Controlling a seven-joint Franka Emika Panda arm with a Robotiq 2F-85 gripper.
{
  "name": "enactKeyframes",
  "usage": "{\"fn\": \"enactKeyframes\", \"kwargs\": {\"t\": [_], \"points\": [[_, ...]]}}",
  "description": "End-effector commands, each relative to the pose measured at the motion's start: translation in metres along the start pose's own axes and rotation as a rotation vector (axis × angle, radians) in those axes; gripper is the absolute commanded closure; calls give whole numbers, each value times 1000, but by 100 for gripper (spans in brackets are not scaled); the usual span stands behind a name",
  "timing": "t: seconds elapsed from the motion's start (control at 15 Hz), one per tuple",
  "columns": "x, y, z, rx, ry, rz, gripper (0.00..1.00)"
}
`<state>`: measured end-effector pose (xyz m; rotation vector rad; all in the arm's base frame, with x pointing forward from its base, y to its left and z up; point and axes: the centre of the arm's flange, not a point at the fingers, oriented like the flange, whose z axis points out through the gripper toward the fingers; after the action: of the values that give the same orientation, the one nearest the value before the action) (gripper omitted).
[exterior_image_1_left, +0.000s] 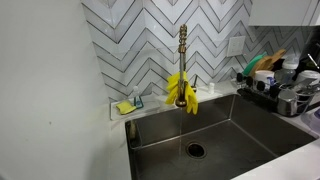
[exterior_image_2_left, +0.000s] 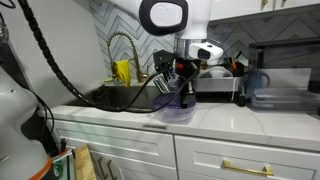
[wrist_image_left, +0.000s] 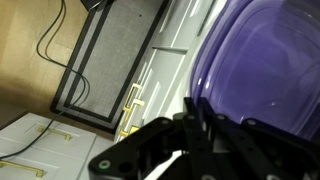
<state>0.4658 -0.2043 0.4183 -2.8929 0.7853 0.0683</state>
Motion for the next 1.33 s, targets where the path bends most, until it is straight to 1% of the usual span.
{"fn": "enactKeyframes", "kwargs": {"t": [0.0,0.33,0.67,1.07,1.13,1.2,1.27], "points": [[-16,1,9,-28,62,15,98],[-21,1,22,-2,87,39,98],[-24,3,23,11,86,61,98],[-26,4,24,0,79,79,98],[-26,5,24,-2,77,83,88],[-25,5,24,1,75,82,66],[-25,5,22,4,76,85,64]]}}
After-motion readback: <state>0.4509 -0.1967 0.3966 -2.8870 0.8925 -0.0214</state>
